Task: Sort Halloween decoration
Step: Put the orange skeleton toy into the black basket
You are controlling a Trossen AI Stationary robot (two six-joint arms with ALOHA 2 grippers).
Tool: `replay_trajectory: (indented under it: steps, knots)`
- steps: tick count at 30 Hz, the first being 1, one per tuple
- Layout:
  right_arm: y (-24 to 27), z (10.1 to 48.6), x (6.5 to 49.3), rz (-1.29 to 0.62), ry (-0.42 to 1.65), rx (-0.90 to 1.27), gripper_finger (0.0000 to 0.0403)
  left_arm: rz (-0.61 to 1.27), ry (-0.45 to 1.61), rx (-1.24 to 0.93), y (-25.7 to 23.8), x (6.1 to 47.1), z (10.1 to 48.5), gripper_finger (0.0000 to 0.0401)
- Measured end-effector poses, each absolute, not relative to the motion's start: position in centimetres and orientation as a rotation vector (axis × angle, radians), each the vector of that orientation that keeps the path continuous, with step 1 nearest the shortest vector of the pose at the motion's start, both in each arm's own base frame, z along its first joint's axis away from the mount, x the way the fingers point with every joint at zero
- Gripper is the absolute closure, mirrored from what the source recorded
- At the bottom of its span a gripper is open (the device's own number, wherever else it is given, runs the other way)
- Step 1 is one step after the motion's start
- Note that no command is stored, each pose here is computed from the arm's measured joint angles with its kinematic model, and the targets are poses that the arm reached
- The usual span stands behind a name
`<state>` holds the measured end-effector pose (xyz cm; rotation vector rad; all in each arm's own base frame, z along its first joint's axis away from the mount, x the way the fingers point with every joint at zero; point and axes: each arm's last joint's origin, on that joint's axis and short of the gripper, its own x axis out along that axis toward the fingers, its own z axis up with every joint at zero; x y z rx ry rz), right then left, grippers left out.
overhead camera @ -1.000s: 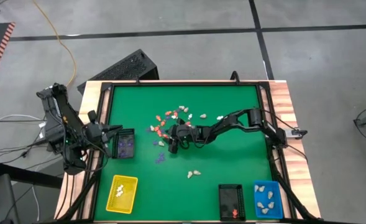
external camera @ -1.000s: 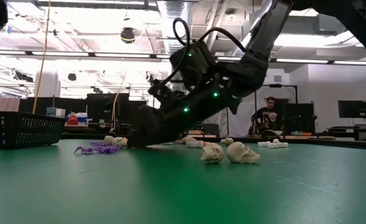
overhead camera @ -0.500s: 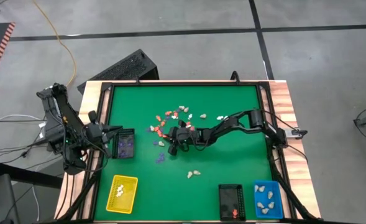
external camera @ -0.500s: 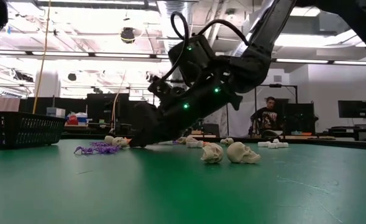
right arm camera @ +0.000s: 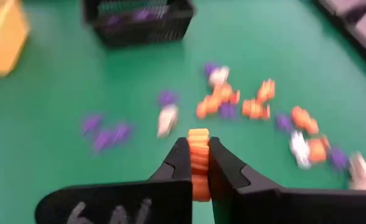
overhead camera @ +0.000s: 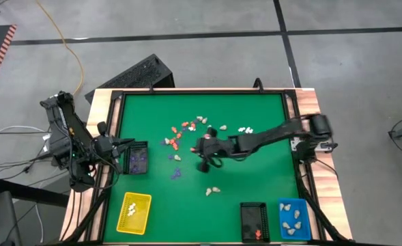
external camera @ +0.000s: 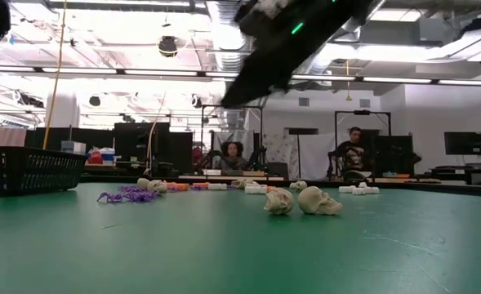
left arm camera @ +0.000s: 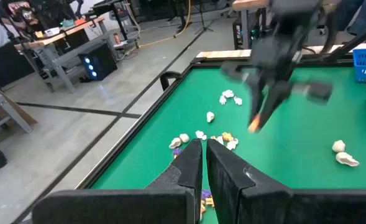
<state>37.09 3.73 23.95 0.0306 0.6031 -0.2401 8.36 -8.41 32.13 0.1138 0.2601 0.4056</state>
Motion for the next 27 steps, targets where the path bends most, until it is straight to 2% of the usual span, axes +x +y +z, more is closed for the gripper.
replay_trajectory:
  steps: [6, 14, 21, 27]
  knots:
    - [8.0, 27.1, 31.0, -0.186, 0.786, 0.141, 0.0368, 0.407, 0.258, 0.115, -8.4, 8.4, 32.1, 0.0387]
    - [15.5, 26.1, 25.0, -0.151, 1.043, 0.342, 0.0368, 0.409, 0.254, 0.114, -8.4, 8.4, 32.1, 0.0387]
    - [19.9, 25.4, 21.1, -0.185, 1.102, 0.531, 0.0367, 0.414, 0.247, 0.116, -8.4, 8.4, 32.2, 0.0387]
    - [21.3, 25.5, 19.9, -0.215, 1.087, 0.620, 0.0355, 0.425, 0.230, 0.119, -8.4, 8.4, 32.2, 0.0387]
